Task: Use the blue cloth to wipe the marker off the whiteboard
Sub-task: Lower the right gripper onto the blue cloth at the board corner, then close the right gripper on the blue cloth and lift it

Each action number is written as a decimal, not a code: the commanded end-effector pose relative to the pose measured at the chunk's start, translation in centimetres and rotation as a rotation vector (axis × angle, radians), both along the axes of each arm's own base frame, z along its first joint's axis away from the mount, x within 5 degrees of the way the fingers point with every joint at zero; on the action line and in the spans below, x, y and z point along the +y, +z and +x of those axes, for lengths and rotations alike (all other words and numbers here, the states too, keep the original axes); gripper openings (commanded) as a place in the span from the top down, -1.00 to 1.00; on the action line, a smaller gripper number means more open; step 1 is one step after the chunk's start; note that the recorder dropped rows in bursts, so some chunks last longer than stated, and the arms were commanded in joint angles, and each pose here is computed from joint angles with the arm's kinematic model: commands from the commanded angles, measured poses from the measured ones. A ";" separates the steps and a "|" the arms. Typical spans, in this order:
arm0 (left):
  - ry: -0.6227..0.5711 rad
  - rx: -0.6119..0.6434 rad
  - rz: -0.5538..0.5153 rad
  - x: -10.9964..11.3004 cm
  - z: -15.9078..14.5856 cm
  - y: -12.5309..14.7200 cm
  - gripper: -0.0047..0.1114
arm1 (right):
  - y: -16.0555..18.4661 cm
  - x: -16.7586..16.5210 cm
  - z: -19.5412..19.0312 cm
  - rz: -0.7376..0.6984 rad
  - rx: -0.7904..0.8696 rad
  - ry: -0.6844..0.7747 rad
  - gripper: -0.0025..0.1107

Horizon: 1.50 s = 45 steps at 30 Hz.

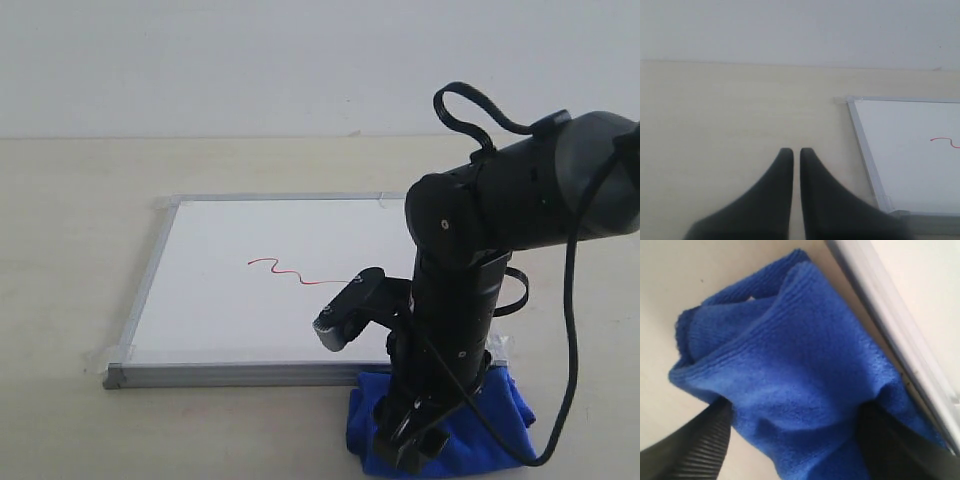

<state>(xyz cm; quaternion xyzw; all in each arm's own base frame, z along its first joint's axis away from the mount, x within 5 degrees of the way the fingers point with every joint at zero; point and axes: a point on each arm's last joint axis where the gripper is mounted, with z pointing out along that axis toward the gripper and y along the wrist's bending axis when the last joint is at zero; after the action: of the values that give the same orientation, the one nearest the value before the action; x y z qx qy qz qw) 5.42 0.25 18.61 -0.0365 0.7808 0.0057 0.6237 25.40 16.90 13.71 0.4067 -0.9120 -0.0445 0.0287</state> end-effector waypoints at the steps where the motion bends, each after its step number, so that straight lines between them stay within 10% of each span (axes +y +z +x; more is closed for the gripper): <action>1: 0.002 -0.012 0.004 0.0 0.0 0.0 0.84 | -0.7 0.1 0.3 -0.005 -0.019 -0.060 -0.26; 13: 0.002 -0.012 0.004 0.0 0.0 0.0 0.84 | -0.7 -0.1 0.4 -0.033 -0.022 -0.193 -0.19; 23: 0.002 -0.012 0.004 0.0 0.0 0.0 0.84 | -0.7 -0.5 0.2 -0.076 0.000 -0.184 0.94; 36: 0.002 -0.012 0.004 0.0 0.0 0.0 0.84 | 2.2 -1.2 -0.8 -0.093 0.009 -0.134 0.96; 45: 0.002 -0.012 0.004 0.0 0.0 0.0 0.84 | 10.2 -1.9 -1.4 0.116 -0.343 -0.107 0.96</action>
<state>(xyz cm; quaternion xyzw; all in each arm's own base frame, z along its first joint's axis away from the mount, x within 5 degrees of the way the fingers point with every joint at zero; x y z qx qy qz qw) 5.42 0.25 18.61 -0.0365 0.7808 0.0057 0.6237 23.98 15.22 21.75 0.3498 -0.9328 -0.0278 -0.0818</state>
